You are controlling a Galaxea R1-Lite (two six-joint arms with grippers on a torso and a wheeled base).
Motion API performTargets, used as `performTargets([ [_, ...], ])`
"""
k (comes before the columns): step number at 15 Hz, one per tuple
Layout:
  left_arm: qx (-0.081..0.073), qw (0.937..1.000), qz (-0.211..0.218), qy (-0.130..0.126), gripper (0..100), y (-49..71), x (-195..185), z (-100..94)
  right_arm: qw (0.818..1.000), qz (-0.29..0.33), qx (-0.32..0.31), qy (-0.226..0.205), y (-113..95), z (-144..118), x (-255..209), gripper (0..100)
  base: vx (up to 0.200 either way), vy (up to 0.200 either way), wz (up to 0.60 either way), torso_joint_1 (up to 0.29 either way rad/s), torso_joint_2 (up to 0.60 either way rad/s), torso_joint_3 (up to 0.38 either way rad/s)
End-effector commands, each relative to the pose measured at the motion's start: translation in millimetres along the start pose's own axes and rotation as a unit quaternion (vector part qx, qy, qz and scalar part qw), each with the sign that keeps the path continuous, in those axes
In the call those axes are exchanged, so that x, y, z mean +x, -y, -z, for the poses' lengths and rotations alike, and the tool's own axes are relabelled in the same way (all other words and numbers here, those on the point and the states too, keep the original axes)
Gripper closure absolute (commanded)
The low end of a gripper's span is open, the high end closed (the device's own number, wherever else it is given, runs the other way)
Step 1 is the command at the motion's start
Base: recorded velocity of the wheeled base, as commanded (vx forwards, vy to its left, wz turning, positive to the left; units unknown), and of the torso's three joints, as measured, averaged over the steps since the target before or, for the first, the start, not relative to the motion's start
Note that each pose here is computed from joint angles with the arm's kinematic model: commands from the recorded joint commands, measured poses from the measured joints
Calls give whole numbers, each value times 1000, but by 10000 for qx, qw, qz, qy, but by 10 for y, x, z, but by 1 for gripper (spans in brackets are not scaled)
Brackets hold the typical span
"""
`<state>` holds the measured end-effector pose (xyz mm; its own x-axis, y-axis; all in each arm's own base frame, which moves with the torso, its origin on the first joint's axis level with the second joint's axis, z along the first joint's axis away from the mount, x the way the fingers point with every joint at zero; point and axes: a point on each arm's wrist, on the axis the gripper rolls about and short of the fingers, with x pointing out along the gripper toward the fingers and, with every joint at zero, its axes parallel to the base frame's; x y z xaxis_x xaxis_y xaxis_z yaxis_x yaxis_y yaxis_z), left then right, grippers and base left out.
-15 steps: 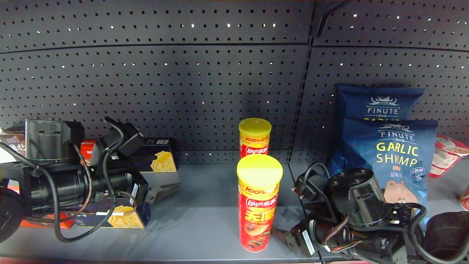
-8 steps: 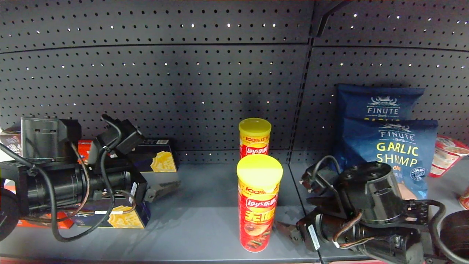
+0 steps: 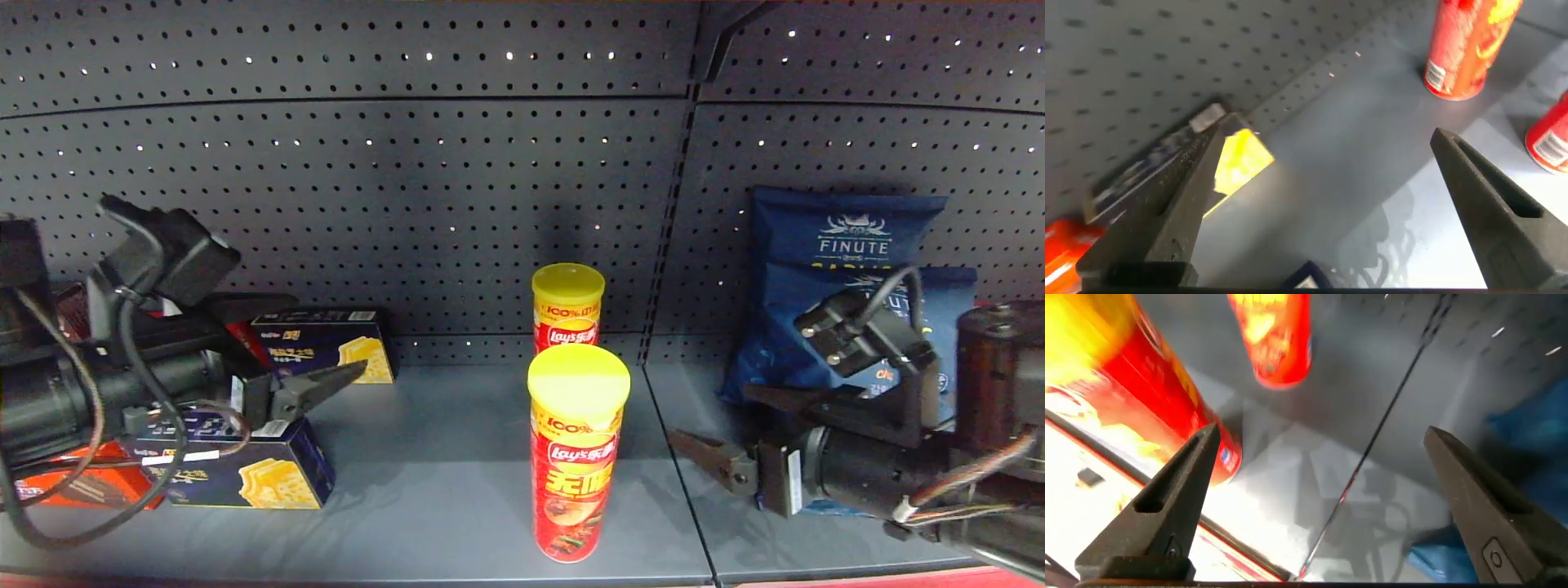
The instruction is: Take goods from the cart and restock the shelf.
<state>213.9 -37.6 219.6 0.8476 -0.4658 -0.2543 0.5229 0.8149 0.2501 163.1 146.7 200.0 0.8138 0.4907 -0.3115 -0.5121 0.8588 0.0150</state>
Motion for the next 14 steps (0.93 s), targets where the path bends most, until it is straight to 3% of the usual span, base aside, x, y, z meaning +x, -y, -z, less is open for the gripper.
performTargets([
  [1,133,9948,-747,678,0,41,-601,-191,9976,192,171,636,162,-82,-445,0,0,0,0,0,0,0],
  [4,244,9843,-1451,976,0,108,-1010,-212,9934,683,324,867,374,41,-777,0,0,0,0,0,0,0],
  [7,243,9708,-2188,954,0,284,-1351,16,9856,1261,481,1018,530,265,-1060,0,0,0,0,0,0,0],
  [11,130,9563,-2843,667,0,576,-1600,449,9723,1927,637,1161,623,540,-1301,0,0,0,0,0,0,0],
  [12,60,9528,-2980,584,0,672,-1653,564,9695,2046,645,1183,624,632,-1356,0,0,0,0,0,0,0],
  [14,-133,9513,-3032,539,0,791,-1715,672,9652,2232,648,1201,628,727,-1411,0,0,0,0,0,0,0],
])
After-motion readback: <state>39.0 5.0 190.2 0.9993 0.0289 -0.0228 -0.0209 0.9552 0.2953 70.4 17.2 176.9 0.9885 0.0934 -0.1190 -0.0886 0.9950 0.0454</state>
